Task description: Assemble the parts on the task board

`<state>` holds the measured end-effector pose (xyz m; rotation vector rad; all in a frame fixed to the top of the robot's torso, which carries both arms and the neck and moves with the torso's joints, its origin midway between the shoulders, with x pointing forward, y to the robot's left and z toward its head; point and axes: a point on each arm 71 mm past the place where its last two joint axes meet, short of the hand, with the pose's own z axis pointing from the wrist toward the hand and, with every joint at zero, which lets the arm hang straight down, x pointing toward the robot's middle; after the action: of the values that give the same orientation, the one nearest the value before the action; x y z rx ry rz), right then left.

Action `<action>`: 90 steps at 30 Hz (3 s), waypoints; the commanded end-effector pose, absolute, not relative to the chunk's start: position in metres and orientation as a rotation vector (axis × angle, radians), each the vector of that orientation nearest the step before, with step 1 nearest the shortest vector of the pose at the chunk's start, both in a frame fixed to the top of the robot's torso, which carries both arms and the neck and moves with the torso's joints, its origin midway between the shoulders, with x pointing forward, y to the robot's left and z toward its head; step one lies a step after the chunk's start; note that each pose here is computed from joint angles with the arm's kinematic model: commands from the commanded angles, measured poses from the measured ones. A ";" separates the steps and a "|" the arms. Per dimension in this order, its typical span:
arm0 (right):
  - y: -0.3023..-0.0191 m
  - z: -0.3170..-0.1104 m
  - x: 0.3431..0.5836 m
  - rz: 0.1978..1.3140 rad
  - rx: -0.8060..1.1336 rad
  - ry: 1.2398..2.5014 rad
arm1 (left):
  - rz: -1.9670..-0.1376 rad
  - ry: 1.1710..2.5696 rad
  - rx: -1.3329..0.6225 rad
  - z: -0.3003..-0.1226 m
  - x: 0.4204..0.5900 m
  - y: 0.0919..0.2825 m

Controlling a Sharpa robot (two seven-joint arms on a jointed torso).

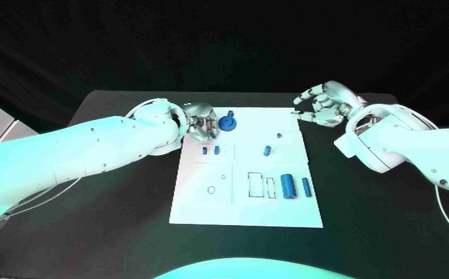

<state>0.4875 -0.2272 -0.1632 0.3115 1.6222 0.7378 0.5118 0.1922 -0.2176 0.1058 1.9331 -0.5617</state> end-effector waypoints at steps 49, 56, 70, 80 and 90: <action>-0.226 -0.164 0.488 0.738 0.291 1.632 | -0.538 1.979 0.162 -0.226 0.509 0.186; -0.226 -0.164 0.488 0.738 0.291 1.634 | -0.539 1.971 0.151 -0.226 0.509 0.187; -0.227 -0.164 0.487 0.740 0.292 1.625 | -0.548 1.954 0.131 -0.226 0.509 0.191; -0.227 -0.165 0.487 0.739 0.293 1.628 | -0.540 1.948 0.117 -0.226 0.509 0.195; -0.228 -0.166 0.488 0.721 0.256 1.641 | -0.529 1.946 0.106 -0.225 0.509 0.204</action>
<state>0.4883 -0.2293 -0.1654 0.3072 1.6295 0.7287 0.5091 0.2027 -0.2264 0.1136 1.9517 -0.5236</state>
